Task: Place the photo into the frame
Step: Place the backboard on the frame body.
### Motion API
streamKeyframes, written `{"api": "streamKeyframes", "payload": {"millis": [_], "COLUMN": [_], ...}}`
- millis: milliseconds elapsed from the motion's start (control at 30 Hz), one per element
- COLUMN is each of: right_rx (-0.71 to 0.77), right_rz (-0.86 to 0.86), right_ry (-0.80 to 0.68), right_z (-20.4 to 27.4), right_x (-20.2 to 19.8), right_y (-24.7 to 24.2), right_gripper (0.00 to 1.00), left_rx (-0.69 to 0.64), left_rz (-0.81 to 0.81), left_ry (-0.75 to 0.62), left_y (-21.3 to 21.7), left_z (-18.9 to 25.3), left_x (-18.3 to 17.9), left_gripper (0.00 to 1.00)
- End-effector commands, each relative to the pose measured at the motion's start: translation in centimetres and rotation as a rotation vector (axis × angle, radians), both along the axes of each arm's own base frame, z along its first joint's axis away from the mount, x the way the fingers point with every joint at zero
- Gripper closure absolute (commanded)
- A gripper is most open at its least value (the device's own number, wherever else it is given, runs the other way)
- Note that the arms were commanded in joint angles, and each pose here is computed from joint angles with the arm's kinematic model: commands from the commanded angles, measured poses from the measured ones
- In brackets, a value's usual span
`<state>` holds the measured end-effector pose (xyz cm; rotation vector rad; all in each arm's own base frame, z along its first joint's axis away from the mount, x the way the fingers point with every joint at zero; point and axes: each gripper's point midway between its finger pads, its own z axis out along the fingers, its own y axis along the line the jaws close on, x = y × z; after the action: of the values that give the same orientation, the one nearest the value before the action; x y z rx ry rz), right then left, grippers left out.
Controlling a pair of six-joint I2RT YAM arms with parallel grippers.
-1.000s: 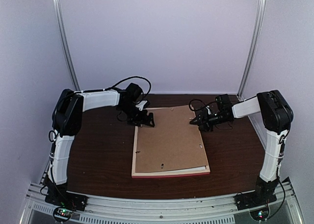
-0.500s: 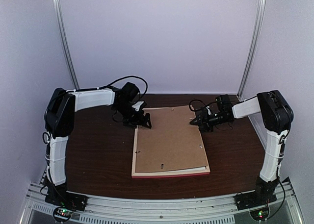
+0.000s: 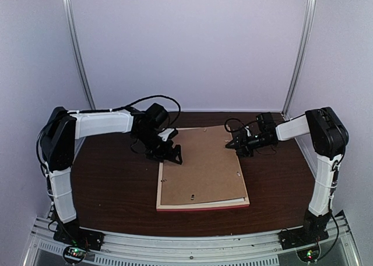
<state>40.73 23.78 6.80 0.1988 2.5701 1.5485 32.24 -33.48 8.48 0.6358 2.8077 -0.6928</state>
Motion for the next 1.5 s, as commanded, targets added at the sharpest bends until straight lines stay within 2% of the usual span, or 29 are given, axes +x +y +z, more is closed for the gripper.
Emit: {"api": "streamKeyframes", "payload": {"millis": [0, 367, 700, 1467], "right_rx": [0.013, 0.010, 0.000, -0.004], "right_rz": [0.011, 0.013, 0.021, 0.030], "right_ry": [-0.058, -0.064, -0.056, -0.060], "right_z": [1.7, 1.8, 1.5, 1.6], "right_x": [0.2, 0.4, 0.5, 0.3], "right_y": [0.5, 0.5, 0.6, 0.8], "right_gripper": [0.64, 0.64, 0.64, 0.63], "left_rx": [-0.005, 0.046, 0.103, 0.129], "left_rz": [-0.019, -0.055, -0.067, -0.115], "left_ry": [0.014, 0.065, 0.070, 0.114], "left_y": [-0.5, -0.5, 0.2, -0.3], "left_z": [0.4, -1.5, -2.2, -3.8], "left_x": [-1.9, -4.4, -5.2, -6.7], "left_gripper": [0.05, 0.05, 0.05, 0.05]}}
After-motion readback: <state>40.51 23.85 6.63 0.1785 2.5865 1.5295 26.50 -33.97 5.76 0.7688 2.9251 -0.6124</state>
